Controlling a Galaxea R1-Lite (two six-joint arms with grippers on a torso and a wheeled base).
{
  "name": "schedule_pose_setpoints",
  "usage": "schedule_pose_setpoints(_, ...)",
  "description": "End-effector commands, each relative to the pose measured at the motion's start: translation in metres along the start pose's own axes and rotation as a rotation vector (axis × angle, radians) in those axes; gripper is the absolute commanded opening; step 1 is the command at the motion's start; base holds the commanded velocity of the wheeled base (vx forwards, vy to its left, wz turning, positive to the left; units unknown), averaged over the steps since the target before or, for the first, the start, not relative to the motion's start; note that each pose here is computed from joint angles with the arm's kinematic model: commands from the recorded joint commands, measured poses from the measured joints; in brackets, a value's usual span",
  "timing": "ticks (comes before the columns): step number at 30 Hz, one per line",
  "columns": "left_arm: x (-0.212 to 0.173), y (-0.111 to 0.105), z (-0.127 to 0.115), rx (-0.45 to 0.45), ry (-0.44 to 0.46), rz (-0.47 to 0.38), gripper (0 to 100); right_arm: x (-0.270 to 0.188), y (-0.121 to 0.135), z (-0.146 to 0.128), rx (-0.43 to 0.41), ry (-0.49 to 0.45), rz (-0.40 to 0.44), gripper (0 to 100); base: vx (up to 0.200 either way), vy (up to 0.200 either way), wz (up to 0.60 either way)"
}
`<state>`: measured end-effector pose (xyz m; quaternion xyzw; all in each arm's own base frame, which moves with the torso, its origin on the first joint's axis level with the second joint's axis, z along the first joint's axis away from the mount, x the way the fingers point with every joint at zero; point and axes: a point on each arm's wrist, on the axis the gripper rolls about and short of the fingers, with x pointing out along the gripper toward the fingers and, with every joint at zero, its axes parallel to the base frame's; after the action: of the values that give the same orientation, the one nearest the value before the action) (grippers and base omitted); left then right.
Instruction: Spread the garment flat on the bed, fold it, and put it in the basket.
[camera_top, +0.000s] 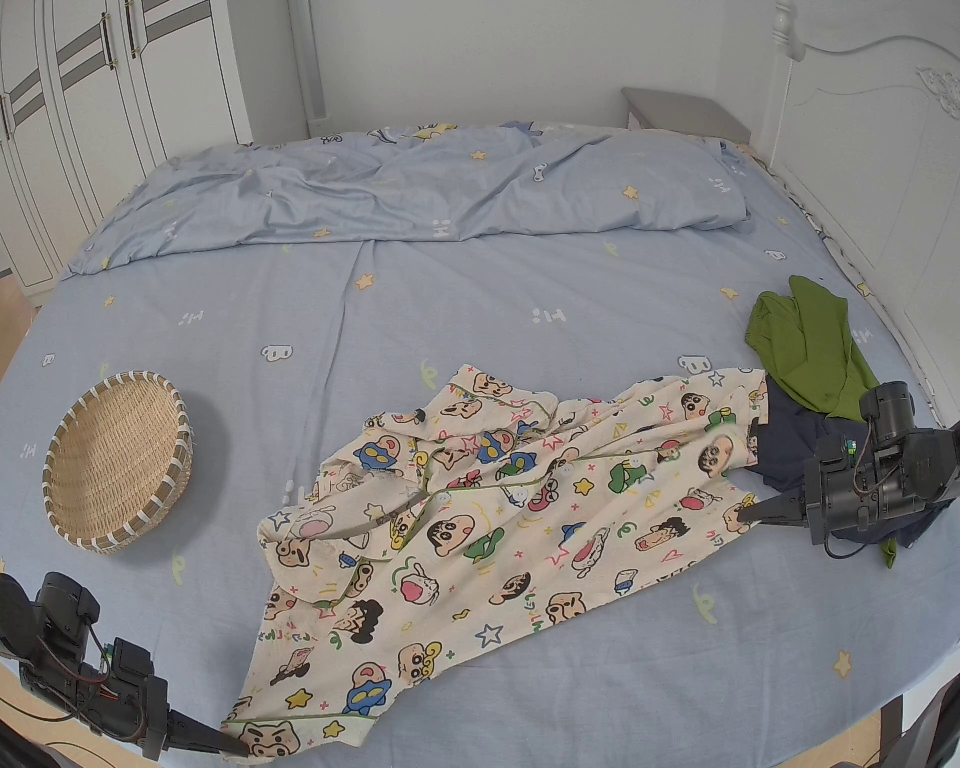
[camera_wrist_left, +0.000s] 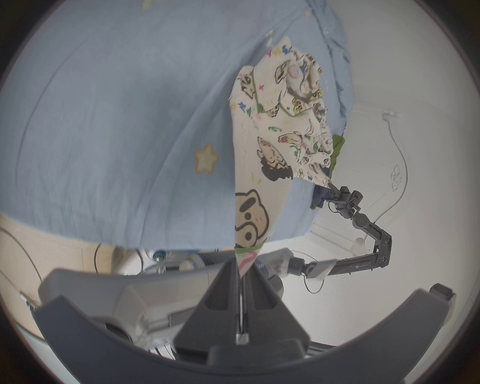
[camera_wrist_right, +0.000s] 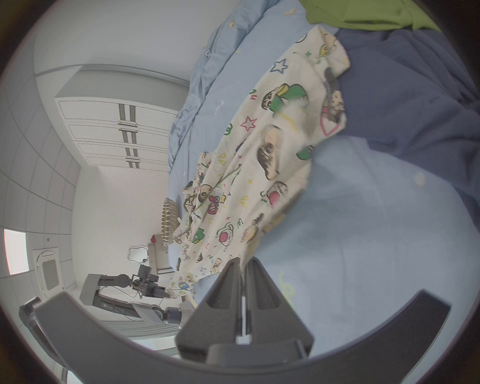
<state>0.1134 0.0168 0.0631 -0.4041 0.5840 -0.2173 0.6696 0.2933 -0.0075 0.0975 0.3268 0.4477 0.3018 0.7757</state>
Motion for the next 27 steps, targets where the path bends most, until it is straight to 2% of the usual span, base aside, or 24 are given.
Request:
schedule_pose_setpoints(1, -0.009, -0.012, 0.004, 0.031, 0.036, 0.037, 0, -0.022, 0.012, -0.03, -0.008, 0.001, -0.089, 0, 0.0, 0.0, 0.0)
schedule_pose_setpoints(2, -0.01, -0.011, 0.004, 0.031, 0.036, 0.073, 0, -0.022, 0.006, -0.045, -0.011, 0.025, -0.141, 0, 0.0, 0.0, 0.0)
schedule_pose_setpoints(5, -0.009, -0.008, 0.004, 0.037, 0.035, 0.142, 0, -0.024, 0.001, -0.065, -0.026, 0.053, -0.182, 0, 0.0, 0.0, 0.0)
schedule_pose_setpoints(8, -0.009, -0.006, 0.004, 0.037, 0.034, 0.162, 0, -0.025, 0.0, -0.072, -0.03, 0.062, -0.187, 0, 0.0, 0.0, 0.0)
schedule_pose_setpoints(9, -0.006, -0.004, -0.002, 0.035, 0.053, 0.194, 0, -0.029, 0.001, -0.088, -0.024, 0.08, -0.193, 0, 0.0, 0.0, 0.0)
schedule_pose_setpoints(13, 0.0, -0.005, -0.012, 0.058, 0.11, 0.213, 0, -0.035, 0.001, -0.11, 0.004, 0.093, -0.209, 0, 0.0, 0.0, 0.0)
schedule_pose_setpoints(18, 0.0, -0.005, -0.015, 0.07, 0.113, 0.288, 0, -0.042, -0.001, -0.134, 0.043, 0.103, -0.234, 0, 0.0, 0.0, 0.0)
schedule_pose_setpoints(27, 0.0, -0.005, -0.017, 0.063, 0.14, 0.304, 0, -0.044, -0.008, -0.159, 0.072, 0.111, -0.27, 0, 0.0, 0.0, 0.0)
